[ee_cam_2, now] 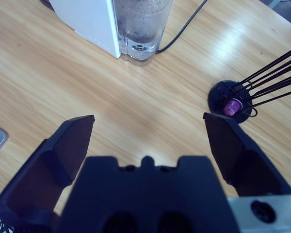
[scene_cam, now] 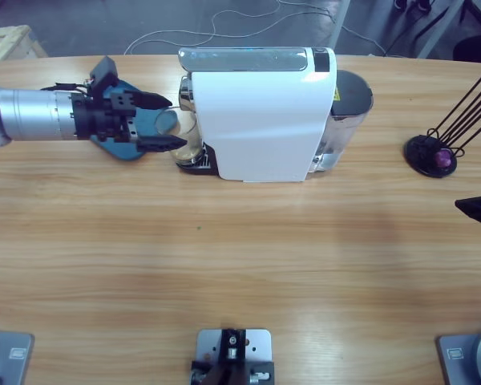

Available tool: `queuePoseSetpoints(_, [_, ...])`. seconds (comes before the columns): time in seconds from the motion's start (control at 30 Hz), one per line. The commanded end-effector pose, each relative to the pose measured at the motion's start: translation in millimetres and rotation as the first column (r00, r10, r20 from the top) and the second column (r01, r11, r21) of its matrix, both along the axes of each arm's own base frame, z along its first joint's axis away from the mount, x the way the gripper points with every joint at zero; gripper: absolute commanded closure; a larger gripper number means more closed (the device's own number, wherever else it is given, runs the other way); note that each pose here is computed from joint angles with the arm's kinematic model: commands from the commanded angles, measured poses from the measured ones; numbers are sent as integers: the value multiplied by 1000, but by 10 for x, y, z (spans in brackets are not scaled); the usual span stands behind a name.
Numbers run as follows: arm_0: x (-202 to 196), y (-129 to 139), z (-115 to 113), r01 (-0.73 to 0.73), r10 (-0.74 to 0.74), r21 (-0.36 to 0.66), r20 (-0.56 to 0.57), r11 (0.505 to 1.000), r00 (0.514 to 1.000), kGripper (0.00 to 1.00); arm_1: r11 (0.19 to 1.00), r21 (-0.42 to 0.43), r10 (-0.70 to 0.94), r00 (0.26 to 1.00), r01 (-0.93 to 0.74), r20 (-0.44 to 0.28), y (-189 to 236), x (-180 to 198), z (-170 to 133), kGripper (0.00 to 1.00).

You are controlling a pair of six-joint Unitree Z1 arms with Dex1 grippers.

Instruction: Pour coffee

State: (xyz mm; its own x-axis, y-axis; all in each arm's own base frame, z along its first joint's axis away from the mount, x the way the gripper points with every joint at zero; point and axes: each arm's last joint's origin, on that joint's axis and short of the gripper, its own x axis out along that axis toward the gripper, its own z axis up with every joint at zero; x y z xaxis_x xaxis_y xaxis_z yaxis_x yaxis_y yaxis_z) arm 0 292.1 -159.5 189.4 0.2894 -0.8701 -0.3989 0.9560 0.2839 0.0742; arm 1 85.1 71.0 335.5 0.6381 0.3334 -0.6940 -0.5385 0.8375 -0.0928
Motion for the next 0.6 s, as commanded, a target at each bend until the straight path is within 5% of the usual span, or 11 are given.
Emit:
queuePoseSetpoints(0.03, [93,-23,-155,6,-6,-6,-26,1000,1000,4,999,-41,7,1000,-7,-15,-8,-9,-99,0])
queuePoseSetpoints(0.6, [-7,-46,-218,-3,4,28,-41,1000,999,0,999,-41,7,1000,-7,-15,-4,-5,-104,0])
